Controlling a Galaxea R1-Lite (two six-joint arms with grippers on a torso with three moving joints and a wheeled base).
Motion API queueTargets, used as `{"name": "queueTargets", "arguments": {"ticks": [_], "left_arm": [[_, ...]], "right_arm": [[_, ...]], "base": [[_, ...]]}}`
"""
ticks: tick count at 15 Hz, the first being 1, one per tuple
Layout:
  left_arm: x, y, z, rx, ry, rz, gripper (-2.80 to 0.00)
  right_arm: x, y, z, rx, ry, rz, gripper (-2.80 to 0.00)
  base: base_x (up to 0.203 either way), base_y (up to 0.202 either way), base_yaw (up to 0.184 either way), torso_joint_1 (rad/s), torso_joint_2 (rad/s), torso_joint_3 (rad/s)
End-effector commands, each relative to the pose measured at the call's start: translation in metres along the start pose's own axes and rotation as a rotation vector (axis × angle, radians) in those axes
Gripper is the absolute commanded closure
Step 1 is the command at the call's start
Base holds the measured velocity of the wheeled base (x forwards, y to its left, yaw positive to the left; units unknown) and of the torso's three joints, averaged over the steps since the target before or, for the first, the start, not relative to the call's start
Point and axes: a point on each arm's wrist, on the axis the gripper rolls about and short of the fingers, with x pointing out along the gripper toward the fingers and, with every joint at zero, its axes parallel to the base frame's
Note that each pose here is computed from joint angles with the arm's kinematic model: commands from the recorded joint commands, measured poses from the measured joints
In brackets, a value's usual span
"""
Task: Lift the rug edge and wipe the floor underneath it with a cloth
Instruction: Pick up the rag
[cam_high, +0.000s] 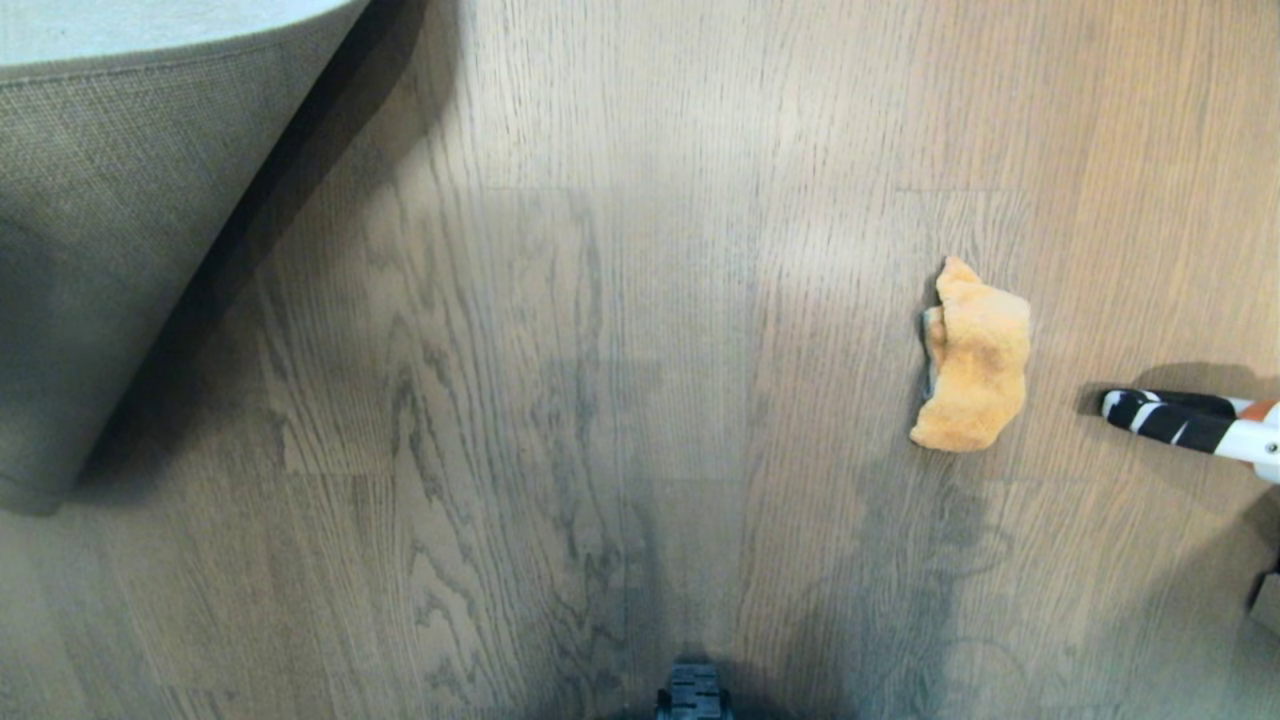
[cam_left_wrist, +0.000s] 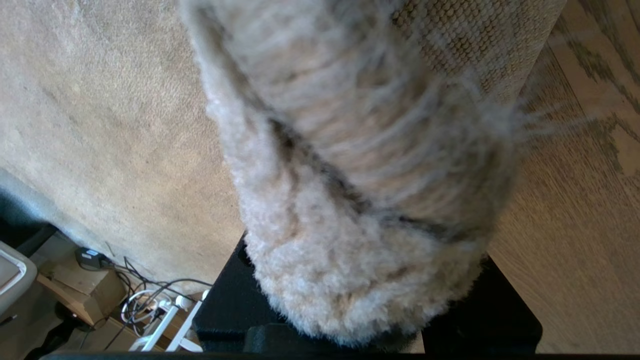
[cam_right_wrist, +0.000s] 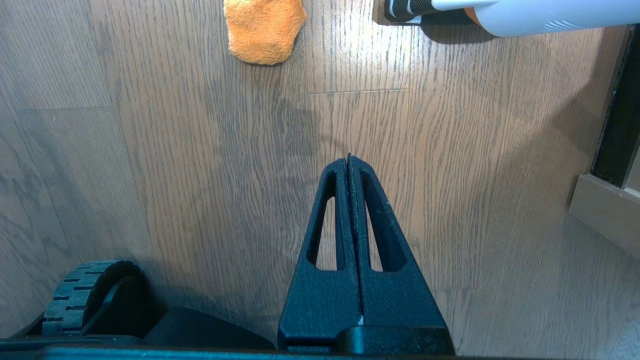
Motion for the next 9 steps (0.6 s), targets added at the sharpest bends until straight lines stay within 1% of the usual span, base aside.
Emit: {"name": "queueTargets", "arguments": {"ticks": [1,8,9], "left_arm": [[0.0011,-0.0003,-0.0010,0.003,0.000,-0.004,0.00],[0.0012,-0.0004,-0.0013,0.003,0.002,-0.003,0.00],[0.0011,-0.0002,-0.0015,0.003,0.003,-0.001,0.00]], "right_arm": [[0.0000,0.0000,0.0000,0.000,-0.001,0.000,0.00],[0.0000,0.0000,0.0000,0.000,-0.001,0.000,0.00],[0.0000,0.0000,0.0000,0.000,-0.001,0.000,0.00]], "base": [[0.000,0.000,0.000,0.000,0.00,0.000],[0.000,0.000,0.000,0.000,0.00,0.000],[0.006,0.059,-0.001,0.001,0.00,0.002]]}}
